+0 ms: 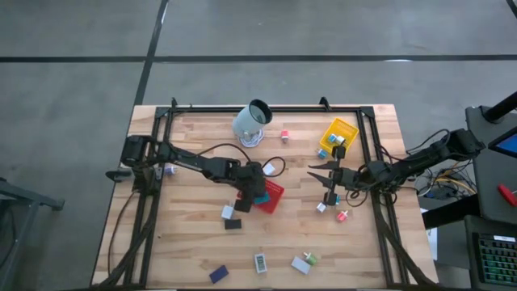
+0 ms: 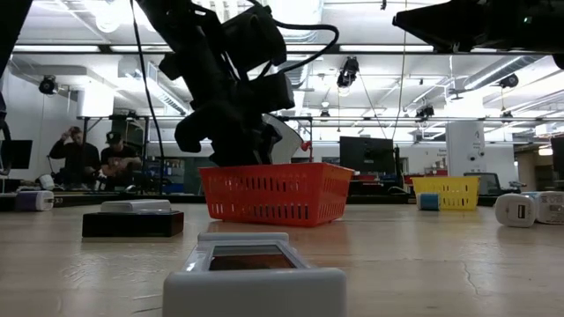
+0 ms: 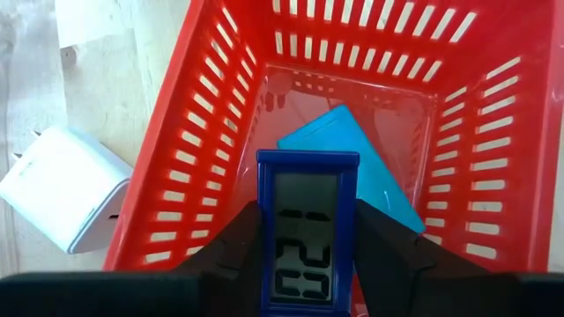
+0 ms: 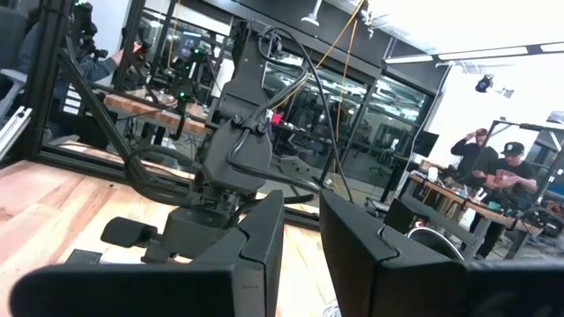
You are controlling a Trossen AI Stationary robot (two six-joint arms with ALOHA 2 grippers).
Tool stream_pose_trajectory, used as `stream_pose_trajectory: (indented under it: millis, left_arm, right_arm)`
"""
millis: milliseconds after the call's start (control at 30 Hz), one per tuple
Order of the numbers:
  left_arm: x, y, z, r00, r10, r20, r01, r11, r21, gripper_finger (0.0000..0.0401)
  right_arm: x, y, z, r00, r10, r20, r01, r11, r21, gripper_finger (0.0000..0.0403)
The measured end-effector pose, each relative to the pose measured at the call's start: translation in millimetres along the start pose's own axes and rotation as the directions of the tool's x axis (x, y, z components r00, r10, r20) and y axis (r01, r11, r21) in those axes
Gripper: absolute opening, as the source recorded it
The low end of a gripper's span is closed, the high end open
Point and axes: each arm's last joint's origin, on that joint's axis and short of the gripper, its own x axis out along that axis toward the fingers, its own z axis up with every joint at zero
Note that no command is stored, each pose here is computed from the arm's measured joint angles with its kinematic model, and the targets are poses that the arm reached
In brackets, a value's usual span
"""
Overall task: Pick & Place Office items
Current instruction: Put the top blue digital clock into the red basket, then put the black digital clock into the red basket
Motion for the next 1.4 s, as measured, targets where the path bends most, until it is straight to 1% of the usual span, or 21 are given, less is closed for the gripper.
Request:
stream_pose_trajectory:
  millis: [100, 267, 367, 600, 767, 1133, 1267, 1400]
  left_arm:
    - [0.0, 0.0, 0.0, 1.0, 0.0, 0.0, 0.0, 1.0, -0.001, 0.0134]
    - [0.0, 0.1, 0.2, 1.0, 0.001, 0.003, -0.001, 1.0, -0.003, 0.0197]
    - [0.0, 0.2, 0.8, 1.0, 0.002, 0.009, -0.002, 1.0, -0.003, 0.0209]
    - [-0.8, 0.0, 1.9, 1.0, 0.004, 0.017, -0.004, 1.0, 0.004, 0.0207]
    - [-7.1, 0.4, 5.3, 0.999, 0.01, 0.043, -0.01, 1.0, 0.011, 0.0207]
    - [-40.6, 0.6, 15.5, 0.993, 0.05, 0.111, -0.051, 0.999, 0.007, 0.0208]
    - [-57.8, -6.0, 16.4, 0.992, 0.066, 0.104, -0.065, 0.998, -0.011, 0.0209]
    - [-73.2, -16.1, 13.7, 0.993, 0.104, 0.062, -0.101, 0.994, -0.05, 0.0209]
  right_arm:
    - [0.0, 0.0, 0.0, 1.0, 0.0, 0.0, 0.0, 1.0, 0.0, 0.0072]
    - [0.0, 0.0, 0.0, 1.0, 0.0, 0.0, 0.0, 1.0, 0.0, 0.0072]
    - [0.0, 0.0, 0.0, 1.0, 0.0, 0.0, 0.0, 1.0, 0.0, 0.0072]
    - [0.0, 0.0, 0.0, 1.0, 0.0, 0.0, 0.0, 1.0, 0.0, 0.0072]
    - [0.0, 0.0, 0.0, 1.0, 0.0, 0.0, 0.0, 1.0, 0.0, 0.0072]
    - [0.0, 0.3, -0.8, 1.0, 0.003, -0.008, -0.003, 1.0, -0.001, 0.0072]
    - [0.0, 0.4, -0.9, 1.0, 0.004, -0.008, -0.004, 1.0, -0.001, 0.0072]
    - [0.0, 0.5, -1.2, 1.0, 0.005, -0.011, -0.005, 1.0, -0.002, 0.0072]
